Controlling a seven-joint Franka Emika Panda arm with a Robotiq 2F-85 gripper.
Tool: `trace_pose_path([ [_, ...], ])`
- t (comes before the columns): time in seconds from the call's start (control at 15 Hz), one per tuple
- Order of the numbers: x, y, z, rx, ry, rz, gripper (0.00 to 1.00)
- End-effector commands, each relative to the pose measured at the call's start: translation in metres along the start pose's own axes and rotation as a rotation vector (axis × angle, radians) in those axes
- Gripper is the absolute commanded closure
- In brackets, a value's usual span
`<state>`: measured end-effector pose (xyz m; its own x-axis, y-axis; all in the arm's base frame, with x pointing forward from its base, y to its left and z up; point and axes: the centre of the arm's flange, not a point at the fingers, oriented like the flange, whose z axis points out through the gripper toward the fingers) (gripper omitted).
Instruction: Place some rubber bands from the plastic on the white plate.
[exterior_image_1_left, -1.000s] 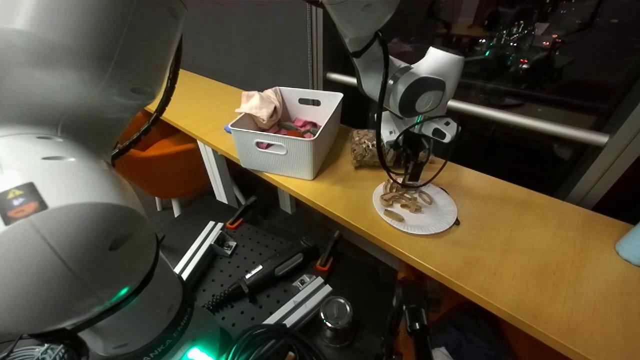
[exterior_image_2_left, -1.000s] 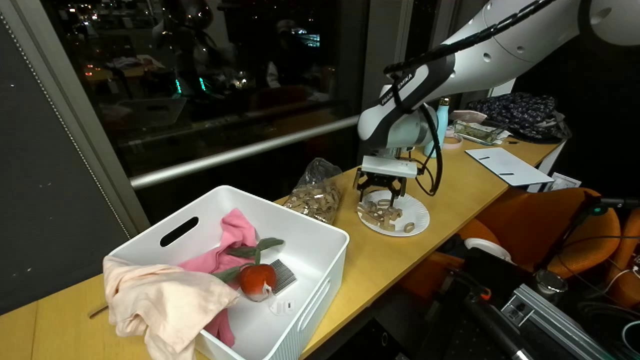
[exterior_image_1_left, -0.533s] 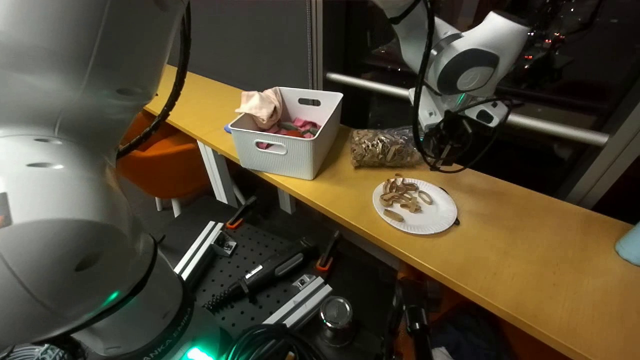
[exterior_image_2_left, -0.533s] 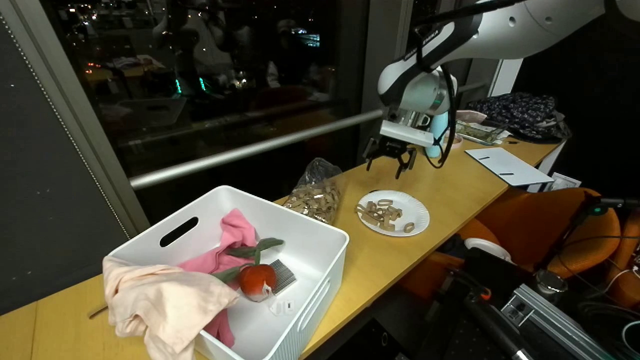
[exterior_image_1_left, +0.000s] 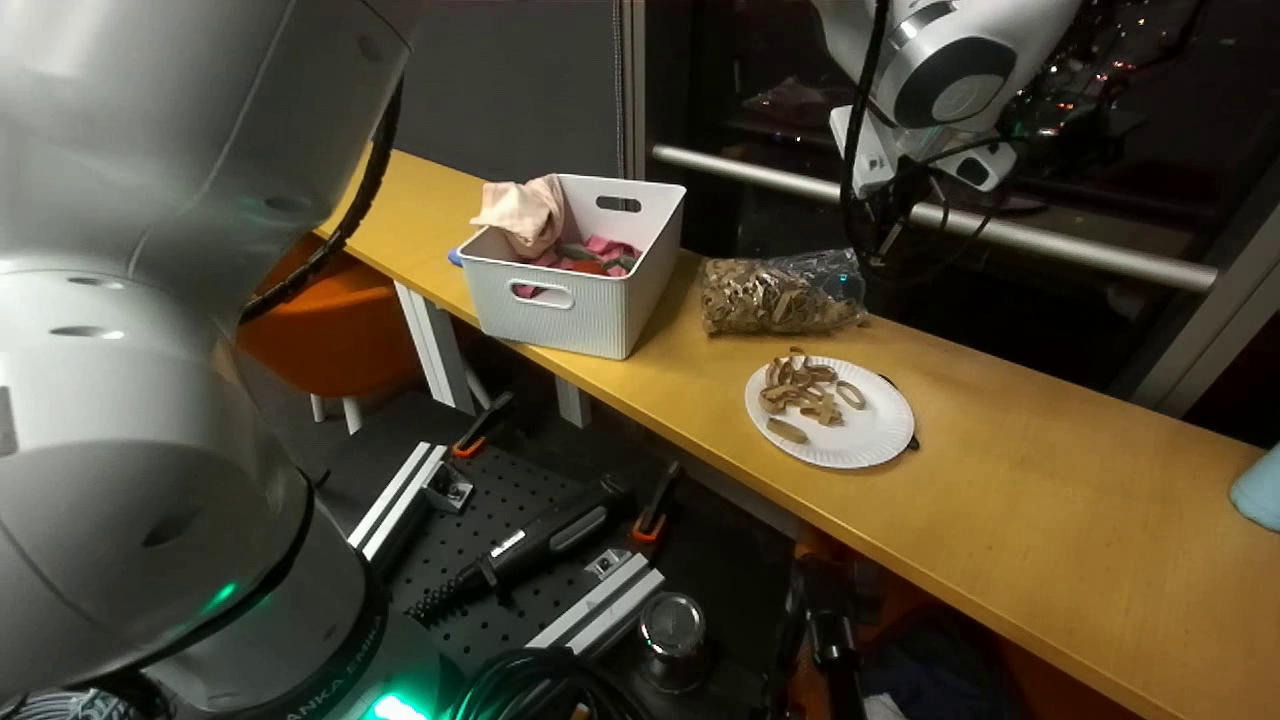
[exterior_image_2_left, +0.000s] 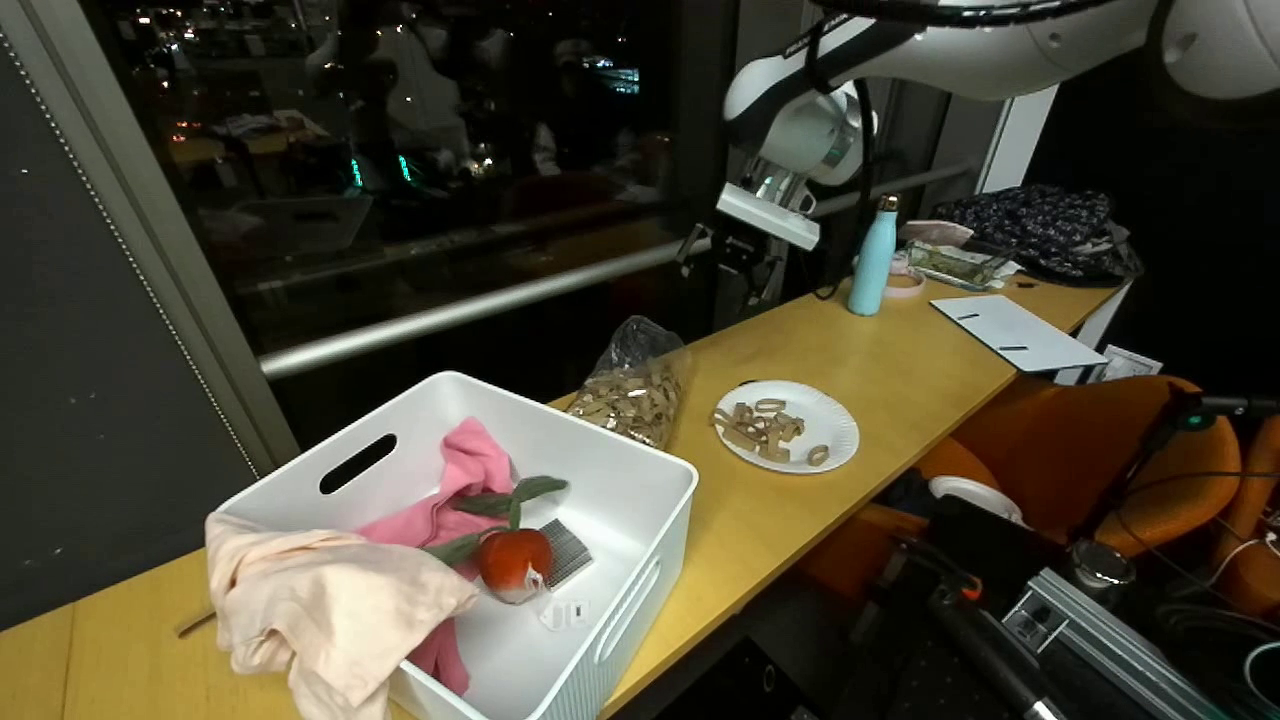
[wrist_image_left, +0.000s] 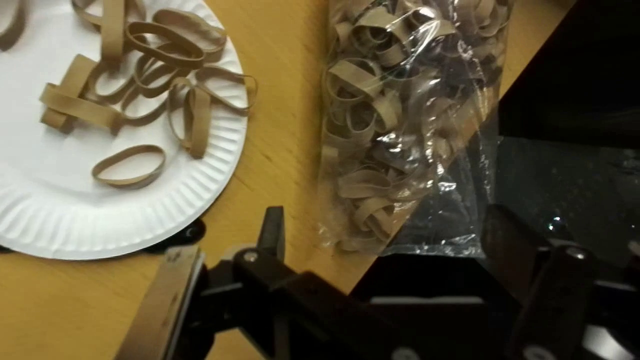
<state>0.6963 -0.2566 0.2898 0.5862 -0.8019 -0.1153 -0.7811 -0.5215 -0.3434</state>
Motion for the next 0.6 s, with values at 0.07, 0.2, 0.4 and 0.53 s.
trace_pose_path([
  [0.07,0.005,-0.063,0.034,-0.051,0.004,-0.017,0.00],
  [0.2,0.004,-0.073,0.045,-0.096,0.019,-0.001,0.00],
  [0.4,0.011,-0.080,0.057,-0.161,0.034,0.022,0.00],
  [0.53,0.020,-0.083,0.066,-0.197,0.044,0.045,0.00],
])
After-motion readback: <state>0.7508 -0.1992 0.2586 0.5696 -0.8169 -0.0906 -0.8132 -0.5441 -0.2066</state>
